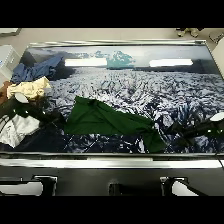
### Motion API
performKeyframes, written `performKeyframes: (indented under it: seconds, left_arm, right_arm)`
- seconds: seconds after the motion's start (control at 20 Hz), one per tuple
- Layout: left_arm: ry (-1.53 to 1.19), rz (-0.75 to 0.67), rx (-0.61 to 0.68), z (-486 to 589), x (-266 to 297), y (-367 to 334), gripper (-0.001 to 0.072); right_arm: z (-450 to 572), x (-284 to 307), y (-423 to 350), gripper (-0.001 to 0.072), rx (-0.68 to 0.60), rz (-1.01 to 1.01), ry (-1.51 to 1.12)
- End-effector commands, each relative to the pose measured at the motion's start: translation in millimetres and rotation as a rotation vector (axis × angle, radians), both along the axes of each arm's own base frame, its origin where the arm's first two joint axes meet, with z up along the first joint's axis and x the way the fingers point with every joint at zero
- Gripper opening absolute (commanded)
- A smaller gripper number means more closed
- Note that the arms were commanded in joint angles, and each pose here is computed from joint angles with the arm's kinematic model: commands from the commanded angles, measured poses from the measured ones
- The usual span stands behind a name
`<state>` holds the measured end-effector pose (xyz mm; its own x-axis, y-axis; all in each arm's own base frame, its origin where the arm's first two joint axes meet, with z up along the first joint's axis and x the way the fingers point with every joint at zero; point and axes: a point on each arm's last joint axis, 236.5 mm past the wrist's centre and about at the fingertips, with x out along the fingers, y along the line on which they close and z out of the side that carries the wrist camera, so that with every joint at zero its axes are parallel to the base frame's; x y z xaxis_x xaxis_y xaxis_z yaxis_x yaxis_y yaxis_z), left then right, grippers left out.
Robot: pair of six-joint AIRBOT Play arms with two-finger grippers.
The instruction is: Fold the clothes and pants, and hang the long-sleeved shirts on hangers.
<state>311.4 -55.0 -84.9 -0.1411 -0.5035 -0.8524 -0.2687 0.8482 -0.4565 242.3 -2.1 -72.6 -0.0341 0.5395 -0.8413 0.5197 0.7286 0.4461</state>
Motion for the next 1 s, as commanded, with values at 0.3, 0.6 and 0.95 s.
performKeyframes:
  seconds: [0.3, 0.6, 0.95]
  left_arm:
    - [-0.102, 0.186, -0.183, -15, 19, -46, 0.0496]
    - [-0.122, 0.094, -0.186, -15, 13, -75, 0.0031]
    - [-0.218, 0.071, -0.184, 16, 22, -78, 0.003]
  right_arm:
    - [-24, -18, 28, 0.0708, 0.097, -0.066, 0.022]
    - [-36, -5, 36, 0.0706, 0.117, -0.16, -0.034]
    - [-31, 7, 90, 0.0047, 0.122, 0.02, -0.102]
